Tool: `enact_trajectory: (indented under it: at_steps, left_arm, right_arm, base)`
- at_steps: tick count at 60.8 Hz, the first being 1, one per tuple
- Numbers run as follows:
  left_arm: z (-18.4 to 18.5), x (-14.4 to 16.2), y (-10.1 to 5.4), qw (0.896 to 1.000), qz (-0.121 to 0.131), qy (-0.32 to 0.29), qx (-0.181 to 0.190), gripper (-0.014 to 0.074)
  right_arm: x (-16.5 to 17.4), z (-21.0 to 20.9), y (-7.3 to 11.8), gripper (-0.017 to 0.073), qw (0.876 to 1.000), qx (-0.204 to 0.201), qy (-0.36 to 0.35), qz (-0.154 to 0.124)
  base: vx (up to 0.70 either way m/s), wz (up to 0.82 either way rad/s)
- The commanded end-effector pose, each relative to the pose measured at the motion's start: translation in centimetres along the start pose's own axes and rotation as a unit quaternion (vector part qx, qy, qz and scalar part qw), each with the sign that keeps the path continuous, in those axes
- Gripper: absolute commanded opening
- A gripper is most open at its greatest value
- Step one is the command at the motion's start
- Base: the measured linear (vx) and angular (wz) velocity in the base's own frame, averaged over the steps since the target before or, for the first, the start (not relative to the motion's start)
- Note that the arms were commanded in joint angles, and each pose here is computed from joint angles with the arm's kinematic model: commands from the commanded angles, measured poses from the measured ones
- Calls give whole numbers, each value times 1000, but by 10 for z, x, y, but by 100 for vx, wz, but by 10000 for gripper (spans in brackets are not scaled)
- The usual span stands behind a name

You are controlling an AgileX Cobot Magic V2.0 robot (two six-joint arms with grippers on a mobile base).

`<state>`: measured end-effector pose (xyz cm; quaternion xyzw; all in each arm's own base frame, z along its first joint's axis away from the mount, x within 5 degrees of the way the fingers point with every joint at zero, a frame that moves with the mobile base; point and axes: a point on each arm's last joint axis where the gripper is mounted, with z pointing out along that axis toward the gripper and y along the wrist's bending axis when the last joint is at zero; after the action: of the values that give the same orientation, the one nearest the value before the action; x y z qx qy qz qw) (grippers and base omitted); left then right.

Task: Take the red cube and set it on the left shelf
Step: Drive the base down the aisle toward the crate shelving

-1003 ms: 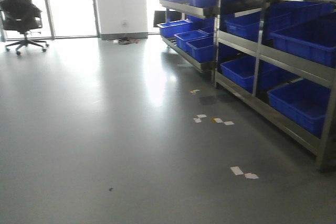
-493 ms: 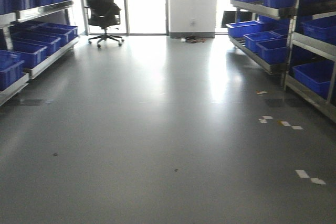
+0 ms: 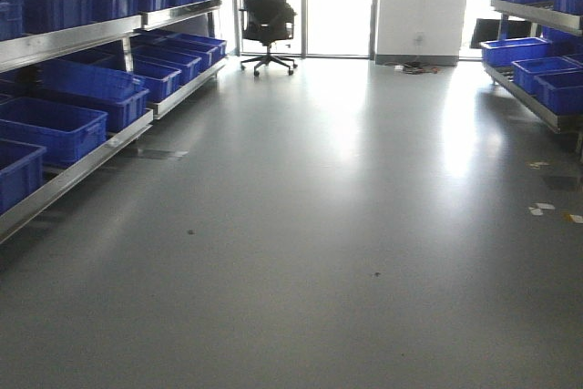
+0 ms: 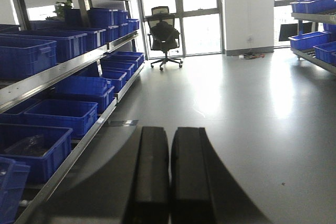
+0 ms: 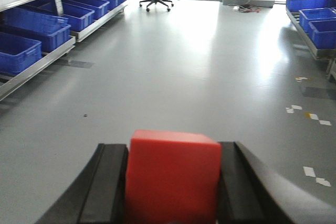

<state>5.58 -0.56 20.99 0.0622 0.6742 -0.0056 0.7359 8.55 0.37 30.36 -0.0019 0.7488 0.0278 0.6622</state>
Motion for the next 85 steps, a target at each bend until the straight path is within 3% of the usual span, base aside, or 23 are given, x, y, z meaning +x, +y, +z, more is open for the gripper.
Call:
enact_trajectory:
  at_steps: [1,42,85]
  left_arm:
    - [1,0,0,1000,1,-27,-3,106]
    - [1,0,0,1000,1,-27,-3,106]
    - [1,0,0,1000,1,-27,-3,106]
  right_arm:
    - [-17,-2,1,67,998,-3,-57,-6]
    - [-17,-2,1,67,998,-3,-57,-6]
    - [-17,-2,1,67,998,-3,-57,-6]
  base:
    - [-31,24]
    - [-18,19]
    - [22,-12]
